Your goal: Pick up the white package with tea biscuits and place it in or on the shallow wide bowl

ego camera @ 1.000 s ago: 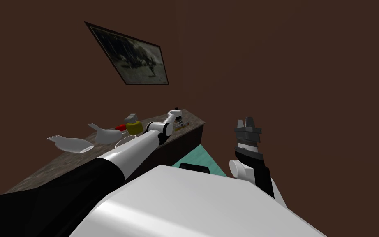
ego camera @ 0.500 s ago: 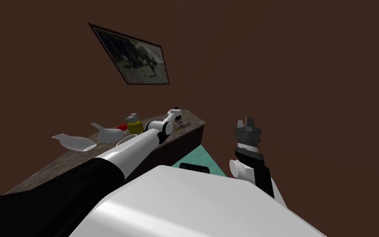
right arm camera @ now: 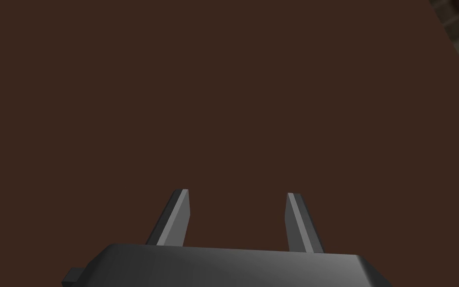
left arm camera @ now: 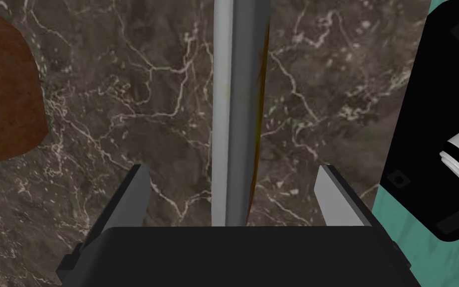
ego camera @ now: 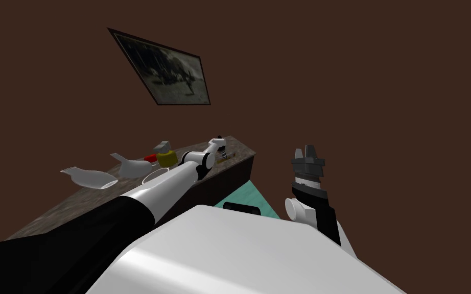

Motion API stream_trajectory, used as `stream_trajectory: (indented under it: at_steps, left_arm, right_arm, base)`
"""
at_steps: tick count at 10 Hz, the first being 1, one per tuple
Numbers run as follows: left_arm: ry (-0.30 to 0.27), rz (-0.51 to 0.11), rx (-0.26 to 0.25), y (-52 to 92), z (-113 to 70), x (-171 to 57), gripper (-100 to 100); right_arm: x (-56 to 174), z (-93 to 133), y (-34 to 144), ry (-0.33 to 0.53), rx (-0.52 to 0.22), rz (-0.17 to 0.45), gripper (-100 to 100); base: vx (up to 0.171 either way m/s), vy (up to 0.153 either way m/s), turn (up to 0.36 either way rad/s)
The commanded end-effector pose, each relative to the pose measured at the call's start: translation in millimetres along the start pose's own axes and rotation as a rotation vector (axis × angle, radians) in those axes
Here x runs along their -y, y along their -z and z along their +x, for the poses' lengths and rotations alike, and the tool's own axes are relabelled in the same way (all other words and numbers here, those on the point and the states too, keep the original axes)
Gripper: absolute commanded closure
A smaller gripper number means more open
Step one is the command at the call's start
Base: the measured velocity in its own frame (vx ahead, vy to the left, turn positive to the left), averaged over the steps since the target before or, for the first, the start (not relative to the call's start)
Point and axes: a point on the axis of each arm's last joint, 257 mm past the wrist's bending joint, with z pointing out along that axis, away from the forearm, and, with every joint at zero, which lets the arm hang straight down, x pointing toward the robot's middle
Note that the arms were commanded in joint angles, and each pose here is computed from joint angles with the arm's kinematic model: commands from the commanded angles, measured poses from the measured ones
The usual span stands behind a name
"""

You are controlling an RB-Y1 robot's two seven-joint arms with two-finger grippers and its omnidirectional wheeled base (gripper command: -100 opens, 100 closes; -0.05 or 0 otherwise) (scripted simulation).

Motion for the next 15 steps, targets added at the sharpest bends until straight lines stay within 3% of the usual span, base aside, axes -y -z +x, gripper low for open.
stream_trajectory:
  at_steps: [1, 3, 4, 8, 9, 10, 12, 14, 15]
  left_arm:
    - [-0.001, 0.016, -0.013, 5.3, 4.2, 6, -100]
    - [-0.001, 0.016, -0.013, 4.4, 3.5, 5, -100]
    - [-0.001, 0.015, -0.012, 4.8, 3.3, 5, 100]
    - [-0.002, 0.015, -0.012, 4.9, 3.5, 5, 100]
    - [-0.001, 0.015, -0.012, 5.0, 3.5, 5, 0]
    - [-0.001, 0.016, -0.013, 3.3, 3.4, 5, 100]
    - [0.002, 0.016, -0.012, 19.9, 9.5, 12, 100]
    - [0.001, 0.020, -0.015, 19.4, 10.5, 12, 100]
    - [0.002, 0.017, -0.014, 19.8, 10.2, 11, 0]
  right_arm:
    - [0, 0, 0.0, 0.000, 0.000, 0.000, 0]
    - [0, 0, 0.0, 0.000, 0.000, 0.000, 0]
    - [0, 0, 0.0, 0.000, 0.000, 0.000, 0]
    - [0, 0, 0.0, 0.000, 0.000, 0.000, 0]
    - [0, 0, 0.0, 0.000, 0.000, 0.000, 0]
    - [0, 0, 0.0, 0.000, 0.000, 0.000, 0]
    - [0, 0, 0.0, 0.000, 0.000, 0.000, 0]
    - [0, 0, 0.0, 0.000, 0.000, 0.000, 0]
    - [0, 0, 0.0, 0.000, 0.000, 0.000, 0]
  base:
    - [0.000, 0.000, 0.000]
    - [-0.003, 0.001, 0.000]
    - [0.000, 0.000, 0.000]
    - [0.000, 0.000, 0.000]
    - [0.000, 0.000, 0.000]
    - [0.000, 0.000, 0.000]
    - [-0.034, 0.007, -0.011]
    - [-0.030, 0.007, -0.005]
    - [0.000, 0.000, 0.000]
